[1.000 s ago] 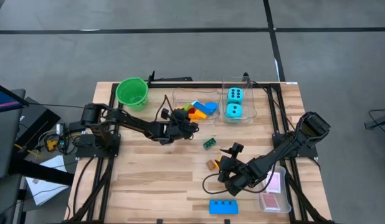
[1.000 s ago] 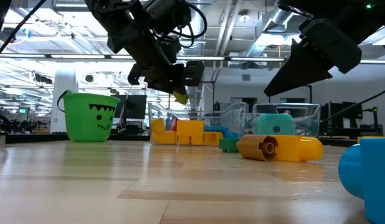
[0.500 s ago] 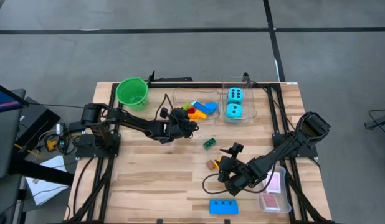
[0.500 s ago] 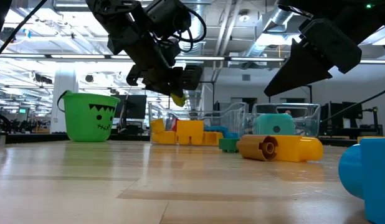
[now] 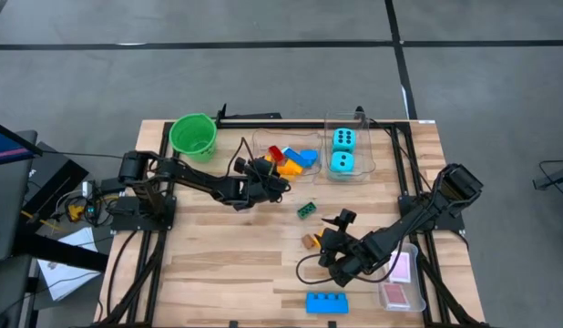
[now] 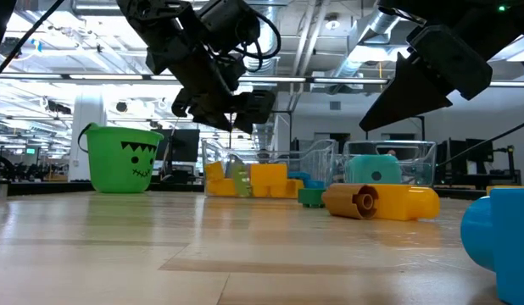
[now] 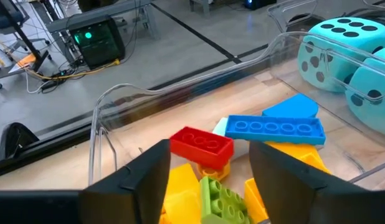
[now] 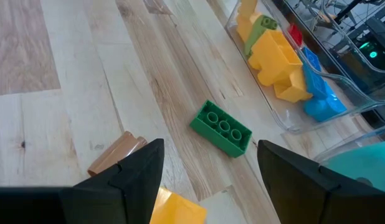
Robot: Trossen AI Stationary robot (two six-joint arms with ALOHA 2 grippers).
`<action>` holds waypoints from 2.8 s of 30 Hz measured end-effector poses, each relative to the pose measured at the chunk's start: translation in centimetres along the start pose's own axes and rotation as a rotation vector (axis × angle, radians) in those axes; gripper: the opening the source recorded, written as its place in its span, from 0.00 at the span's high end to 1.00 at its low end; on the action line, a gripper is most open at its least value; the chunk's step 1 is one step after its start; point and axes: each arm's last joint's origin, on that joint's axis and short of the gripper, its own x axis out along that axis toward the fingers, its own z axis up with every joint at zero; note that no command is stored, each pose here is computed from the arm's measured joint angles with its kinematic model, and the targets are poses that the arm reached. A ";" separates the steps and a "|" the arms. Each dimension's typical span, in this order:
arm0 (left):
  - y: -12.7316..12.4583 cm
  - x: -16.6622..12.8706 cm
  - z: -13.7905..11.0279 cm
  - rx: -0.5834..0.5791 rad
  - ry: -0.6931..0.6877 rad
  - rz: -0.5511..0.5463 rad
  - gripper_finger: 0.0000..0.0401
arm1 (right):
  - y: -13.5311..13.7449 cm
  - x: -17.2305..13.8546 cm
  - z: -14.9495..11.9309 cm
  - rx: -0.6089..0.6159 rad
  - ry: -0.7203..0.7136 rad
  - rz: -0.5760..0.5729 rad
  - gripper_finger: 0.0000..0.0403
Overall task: Pick & Place Toys
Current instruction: Put the yellow gamepiece into the left transparent bin
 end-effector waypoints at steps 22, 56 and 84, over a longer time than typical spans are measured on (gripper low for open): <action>1.2 -9.0 5.5 -0.034 -0.062 -0.353 0.33 | -2.4 1.3 -1.6 0.400 0.506 -0.018 0.38; 1.2 -8.8 5.6 -0.038 -0.063 -0.345 0.33 | -0.2 -2.6 -3.2 0.477 0.715 0.086 0.38; 1.2 -8.8 5.6 -0.036 -0.063 -0.345 0.33 | -2.3 1.7 -4.7 0.190 0.625 0.097 0.38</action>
